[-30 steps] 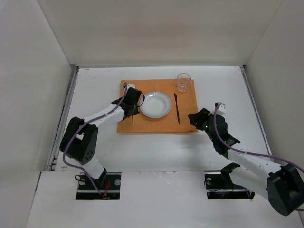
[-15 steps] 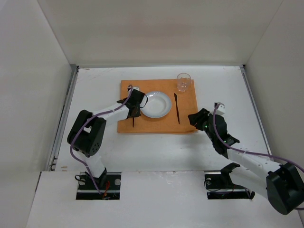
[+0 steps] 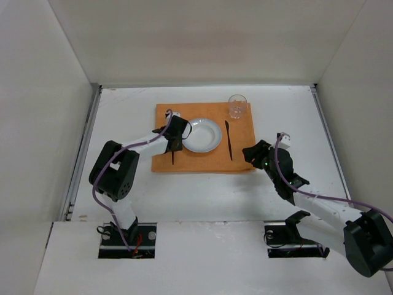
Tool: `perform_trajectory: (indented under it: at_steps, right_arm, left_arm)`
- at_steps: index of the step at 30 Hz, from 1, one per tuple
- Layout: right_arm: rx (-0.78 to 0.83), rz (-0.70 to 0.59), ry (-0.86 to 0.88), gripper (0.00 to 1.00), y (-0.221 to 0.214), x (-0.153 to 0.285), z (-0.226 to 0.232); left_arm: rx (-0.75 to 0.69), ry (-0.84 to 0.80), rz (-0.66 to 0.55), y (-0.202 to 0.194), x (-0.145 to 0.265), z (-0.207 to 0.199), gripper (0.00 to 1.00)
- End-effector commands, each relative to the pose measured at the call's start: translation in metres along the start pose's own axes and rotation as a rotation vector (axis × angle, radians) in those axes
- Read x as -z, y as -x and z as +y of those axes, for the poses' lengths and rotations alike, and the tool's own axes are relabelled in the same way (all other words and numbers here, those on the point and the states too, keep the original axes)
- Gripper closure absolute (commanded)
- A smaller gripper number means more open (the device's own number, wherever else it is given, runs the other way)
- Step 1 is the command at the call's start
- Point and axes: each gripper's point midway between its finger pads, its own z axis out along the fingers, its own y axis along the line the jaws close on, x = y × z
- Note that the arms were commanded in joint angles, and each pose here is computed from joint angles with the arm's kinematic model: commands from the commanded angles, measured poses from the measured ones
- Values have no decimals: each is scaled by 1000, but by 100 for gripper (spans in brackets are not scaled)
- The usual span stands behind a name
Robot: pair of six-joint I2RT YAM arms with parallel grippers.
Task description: Set the dinner table for one person
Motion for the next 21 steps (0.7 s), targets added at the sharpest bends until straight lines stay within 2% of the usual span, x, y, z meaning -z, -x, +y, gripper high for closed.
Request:
perform_trajectory:
  at_steps: [1,4,6,11,14,17,21]
  right_arm:
    - [-4,-68,61,40,22,-1,23]
    - [-4,-71,60,35,23,-1,22]
    - [-4,-68,63,33,22,-1,23]
    - [-5,-78,56,31,24,-1,22]
    - [-5,-79,57,33,24,-1,22]
    - [-11,-104,43,37,28,1,18]
    - [-19,-110,36,57,28,2,16]
  left_arm:
    - [23,3,-77,21,22,5,67]
    - [66,-5,-149,32,47,12,55]
    - [110,-19,-200,40,66,18,52]
    - [321,-80,-308,43,110,44,51]
    - [462,-78,-323,24,120,73,50]
    - [621,-14,-348,-5,124,116,50]
    - [755,70,-363,-44,132,161,46]
